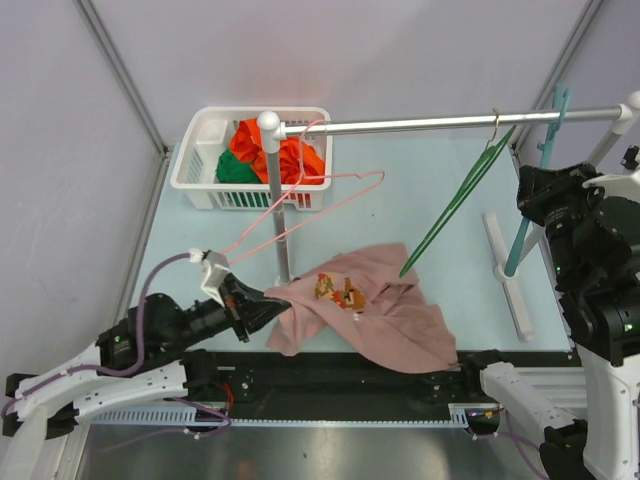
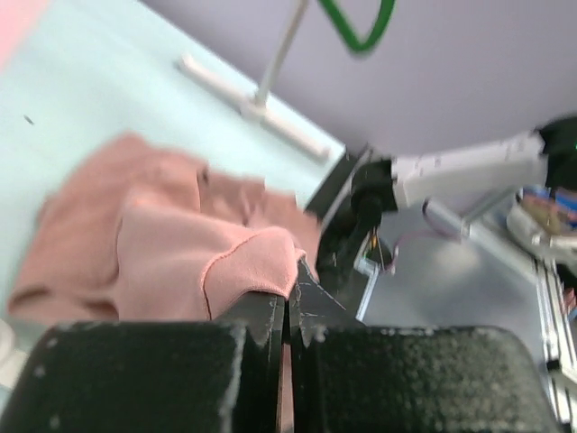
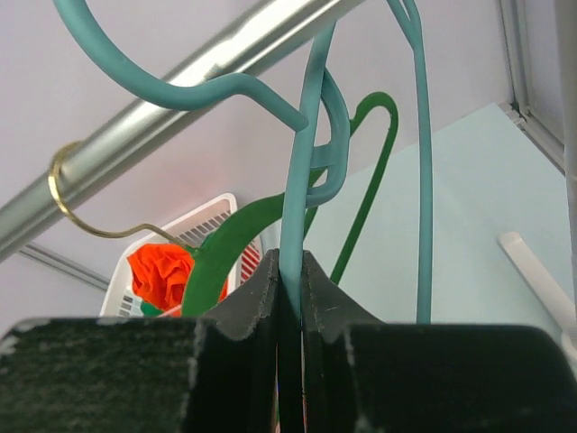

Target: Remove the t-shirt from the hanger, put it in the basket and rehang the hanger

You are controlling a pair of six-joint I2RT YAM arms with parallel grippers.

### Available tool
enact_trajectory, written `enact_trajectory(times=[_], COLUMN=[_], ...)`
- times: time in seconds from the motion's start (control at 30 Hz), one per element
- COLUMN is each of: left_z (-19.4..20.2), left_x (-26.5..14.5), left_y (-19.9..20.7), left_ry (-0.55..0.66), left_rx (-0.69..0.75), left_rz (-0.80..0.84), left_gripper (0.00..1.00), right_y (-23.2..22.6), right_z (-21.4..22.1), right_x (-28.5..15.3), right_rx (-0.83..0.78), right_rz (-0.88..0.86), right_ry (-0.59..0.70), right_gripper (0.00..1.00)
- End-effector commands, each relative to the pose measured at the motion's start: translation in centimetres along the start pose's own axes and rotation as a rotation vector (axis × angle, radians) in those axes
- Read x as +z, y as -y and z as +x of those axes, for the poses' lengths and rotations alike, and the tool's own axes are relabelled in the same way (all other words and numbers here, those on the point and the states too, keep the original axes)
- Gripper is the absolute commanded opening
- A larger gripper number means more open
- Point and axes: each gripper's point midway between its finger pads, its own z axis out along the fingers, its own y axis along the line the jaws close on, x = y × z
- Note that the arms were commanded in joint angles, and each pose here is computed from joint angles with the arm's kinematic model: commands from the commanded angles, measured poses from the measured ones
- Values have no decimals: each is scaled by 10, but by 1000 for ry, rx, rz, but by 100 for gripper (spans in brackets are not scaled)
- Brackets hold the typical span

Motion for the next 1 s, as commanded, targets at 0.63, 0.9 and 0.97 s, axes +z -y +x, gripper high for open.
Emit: enact_trajectory(times=[0.63, 0.9, 0.97], left_z=[81, 139, 154], left_x=[79, 108, 116], left_y=[-64, -73, -73], left_ry=[-65, -168, -199], left_rx=[-259, -209, -142], left_rz=[-324, -426, -480], left_gripper=[0, 15, 34], right_y=[34, 39, 39], right_z=[51, 48, 49], right_x=[-12, -28, -29], right_rx=[-39, -48, -52], right_rz=[53, 44, 41], right_ry=[-108, -109, -114], right_gripper=[45, 62, 62])
